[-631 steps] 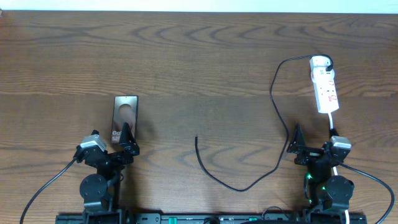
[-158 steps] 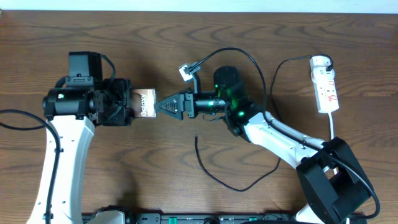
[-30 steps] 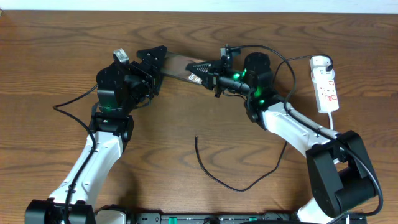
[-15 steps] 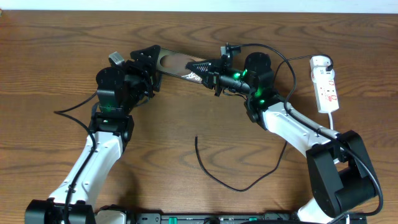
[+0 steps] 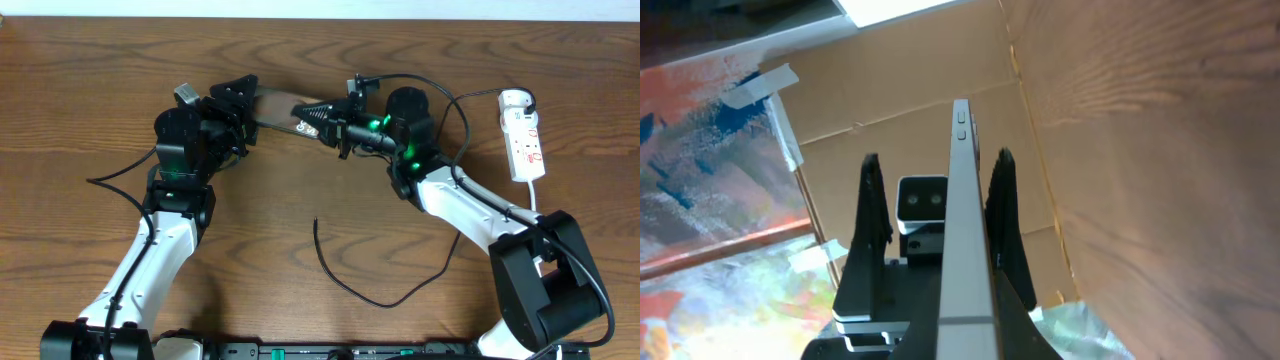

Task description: Plug charger to phone and switch on socket

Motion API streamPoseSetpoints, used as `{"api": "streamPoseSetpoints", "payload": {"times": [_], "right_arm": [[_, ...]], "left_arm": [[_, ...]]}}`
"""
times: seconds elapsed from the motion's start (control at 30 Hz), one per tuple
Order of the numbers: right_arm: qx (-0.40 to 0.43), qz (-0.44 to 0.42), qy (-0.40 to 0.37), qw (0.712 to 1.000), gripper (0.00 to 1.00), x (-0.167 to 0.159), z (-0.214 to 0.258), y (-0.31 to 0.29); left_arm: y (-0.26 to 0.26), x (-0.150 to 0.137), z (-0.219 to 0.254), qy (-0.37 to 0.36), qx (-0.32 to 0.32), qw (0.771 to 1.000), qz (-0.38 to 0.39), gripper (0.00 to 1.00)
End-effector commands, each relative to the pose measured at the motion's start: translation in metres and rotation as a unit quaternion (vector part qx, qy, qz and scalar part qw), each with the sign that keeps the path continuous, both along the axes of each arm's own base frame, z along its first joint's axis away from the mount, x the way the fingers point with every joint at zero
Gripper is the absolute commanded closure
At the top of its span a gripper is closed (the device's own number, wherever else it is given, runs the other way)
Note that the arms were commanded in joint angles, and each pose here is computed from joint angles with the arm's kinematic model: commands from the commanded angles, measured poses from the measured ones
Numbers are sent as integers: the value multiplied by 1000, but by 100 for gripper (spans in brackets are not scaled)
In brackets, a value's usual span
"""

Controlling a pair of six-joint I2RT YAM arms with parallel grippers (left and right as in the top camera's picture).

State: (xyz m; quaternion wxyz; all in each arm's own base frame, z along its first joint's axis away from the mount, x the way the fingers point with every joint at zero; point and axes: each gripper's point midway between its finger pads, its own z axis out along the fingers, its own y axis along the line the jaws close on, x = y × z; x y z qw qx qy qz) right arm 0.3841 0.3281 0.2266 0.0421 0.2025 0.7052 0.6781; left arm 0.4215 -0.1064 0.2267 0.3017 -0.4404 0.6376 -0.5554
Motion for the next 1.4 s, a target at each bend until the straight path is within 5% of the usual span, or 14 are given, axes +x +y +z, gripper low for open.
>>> {"api": "streamPoseSetpoints", "payload": {"times": [0.0, 0.13, 0.53, 0.87, 0.97, 1.17, 1.37], "right_arm": [[18, 7, 1, 1000, 99, -3, 17, 3], [18, 8, 2, 1000, 99, -3, 17, 4], [18, 8, 1, 1000, 98, -3, 17, 4], [18, 8, 1, 1000, 98, -3, 17, 4], [17, 8, -1, 1000, 88, -3, 17, 4], [10, 9, -23, 1000, 45, -3, 17, 4], [4, 7, -41, 999, 12, -1, 17, 1]], "left_arm": [[4, 1, 1, -11, 20, 1000, 4, 39], [4, 2, -1, -10, 22, 1000, 4, 43], [6, 3, -2, -9, 23, 1000, 10, 92], [6, 3, -2, -9, 23, 1000, 10, 93], [6, 3, -2, -9, 23, 1000, 10, 93], [8, 3, -2, -9, 23, 1000, 12, 93], [17, 4, -3, -8, 24, 1000, 15, 93]]}}
